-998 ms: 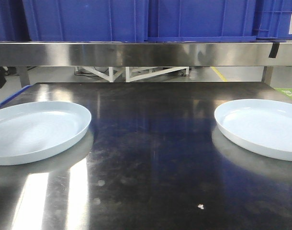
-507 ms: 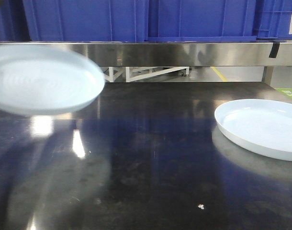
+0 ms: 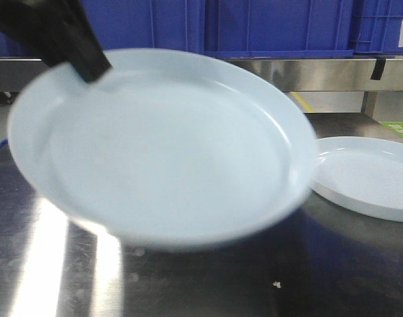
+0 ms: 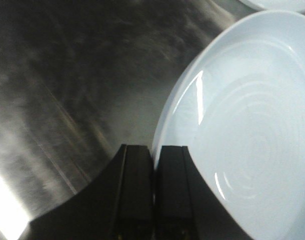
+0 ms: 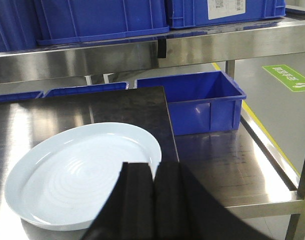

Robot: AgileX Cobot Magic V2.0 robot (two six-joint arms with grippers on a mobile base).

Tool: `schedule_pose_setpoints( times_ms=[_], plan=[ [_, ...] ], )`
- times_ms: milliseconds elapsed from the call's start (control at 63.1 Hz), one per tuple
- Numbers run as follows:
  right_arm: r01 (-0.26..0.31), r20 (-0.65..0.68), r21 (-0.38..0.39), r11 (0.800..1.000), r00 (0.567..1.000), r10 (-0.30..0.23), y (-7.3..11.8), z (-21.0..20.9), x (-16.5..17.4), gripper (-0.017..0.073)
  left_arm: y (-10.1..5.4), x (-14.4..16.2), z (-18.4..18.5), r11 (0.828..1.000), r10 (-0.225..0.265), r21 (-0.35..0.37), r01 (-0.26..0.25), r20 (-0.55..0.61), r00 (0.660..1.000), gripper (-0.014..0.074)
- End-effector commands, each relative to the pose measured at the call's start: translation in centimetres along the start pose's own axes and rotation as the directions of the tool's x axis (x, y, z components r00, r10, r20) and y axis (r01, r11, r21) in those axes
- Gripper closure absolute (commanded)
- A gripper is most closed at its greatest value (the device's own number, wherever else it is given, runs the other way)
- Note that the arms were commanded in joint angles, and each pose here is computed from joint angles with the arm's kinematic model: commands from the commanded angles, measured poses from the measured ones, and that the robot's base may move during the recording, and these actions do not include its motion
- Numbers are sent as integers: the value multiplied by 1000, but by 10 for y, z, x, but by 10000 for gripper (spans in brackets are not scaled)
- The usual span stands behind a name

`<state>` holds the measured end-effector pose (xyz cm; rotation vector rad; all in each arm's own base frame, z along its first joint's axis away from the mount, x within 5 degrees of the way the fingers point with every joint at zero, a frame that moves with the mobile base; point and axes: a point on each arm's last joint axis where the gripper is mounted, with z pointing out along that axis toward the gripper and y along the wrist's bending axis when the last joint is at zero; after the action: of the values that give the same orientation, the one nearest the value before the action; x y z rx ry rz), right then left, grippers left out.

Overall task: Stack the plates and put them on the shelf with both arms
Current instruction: 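Carry the plate toward the table center, lower it, open left gripper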

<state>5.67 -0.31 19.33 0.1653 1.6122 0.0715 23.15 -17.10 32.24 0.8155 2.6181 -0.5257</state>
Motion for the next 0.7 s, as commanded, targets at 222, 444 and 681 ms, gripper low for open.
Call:
schedule_pose_setpoints(
  times_ms=[222, 444, 681],
  plan=[
    [7, 101, -9, 1000, 995, -6, 1, -3, -12, 510, -6, -6, 55, 1000, -4, 25, 4, -26, 1000, 508],
    [7, 101, -9, 1000, 995, -6, 1, -3, -12, 510, 0, -10, 85, 998, -43, 35, 45, -52, 998, 508],
    [7, 101, -9, 1000, 995, -6, 1, -3, -12, 510, 4, -9, 100, 998, -51, 30, 54, -93, 994, 450]
  ],
)
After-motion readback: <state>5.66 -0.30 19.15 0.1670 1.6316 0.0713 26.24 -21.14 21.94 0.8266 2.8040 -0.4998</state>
